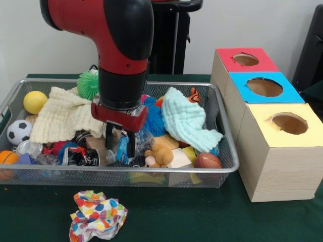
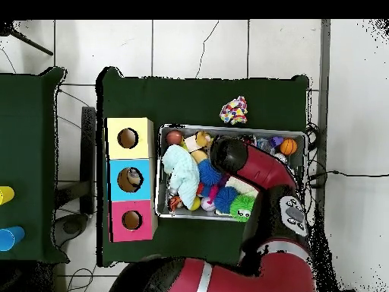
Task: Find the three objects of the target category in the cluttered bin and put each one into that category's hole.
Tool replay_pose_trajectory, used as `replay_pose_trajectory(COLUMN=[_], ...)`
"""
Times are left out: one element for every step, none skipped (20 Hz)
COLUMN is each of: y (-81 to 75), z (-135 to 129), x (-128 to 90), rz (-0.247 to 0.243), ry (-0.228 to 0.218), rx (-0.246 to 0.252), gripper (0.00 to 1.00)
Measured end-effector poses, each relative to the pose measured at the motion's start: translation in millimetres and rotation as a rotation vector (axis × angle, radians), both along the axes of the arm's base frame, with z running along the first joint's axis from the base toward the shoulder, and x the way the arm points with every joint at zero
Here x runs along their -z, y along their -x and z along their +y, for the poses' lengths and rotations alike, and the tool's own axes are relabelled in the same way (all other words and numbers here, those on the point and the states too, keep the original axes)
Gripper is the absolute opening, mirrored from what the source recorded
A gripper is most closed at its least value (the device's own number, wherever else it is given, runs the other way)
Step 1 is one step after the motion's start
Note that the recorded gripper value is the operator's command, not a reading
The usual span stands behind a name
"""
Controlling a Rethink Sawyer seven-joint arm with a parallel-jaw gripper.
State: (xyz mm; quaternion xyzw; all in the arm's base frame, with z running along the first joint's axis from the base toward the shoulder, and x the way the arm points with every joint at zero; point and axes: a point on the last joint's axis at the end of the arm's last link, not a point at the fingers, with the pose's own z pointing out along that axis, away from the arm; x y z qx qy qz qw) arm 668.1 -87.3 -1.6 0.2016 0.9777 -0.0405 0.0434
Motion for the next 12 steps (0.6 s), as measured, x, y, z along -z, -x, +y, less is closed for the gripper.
replay_pose_trajectory(y=[-3.4,-5.1,-5.8,-8.1,-10.1,-11.4,-12.5,-13.6,-15.0,-15.8,-17.7,-18.1], z=[2.9,4.4,5.2,7.4,9.2,10.3,11.3,12.2,13.6,14.7,17.6,18.9], x=[-12.1,-17.7,-20.0,-27.4,-33.0,-36.5,-39.3,-42.2,-46.0,-48.9,-56.5,-59.7], rz=[0.011,0.015,0.016,0.02,0.022,0.023,0.024,0.024,0.025,0.025,0.027,0.029], ry=[-0.004,-0.006,-0.007,-0.01,-0.012,-0.013,-0.014,-0.014,-0.015,-0.014,-0.011,-0.008], rx=[-0.006,-0.009,-0.01,-0.014,-0.017,-0.019,-0.021,-0.023,-0.026,-0.028,-0.034,-0.037], gripper=[0.0,0.0,0.0,0.0,0.0,0.0,0.0,0.0,0.0,0.0,0.0,0.0])
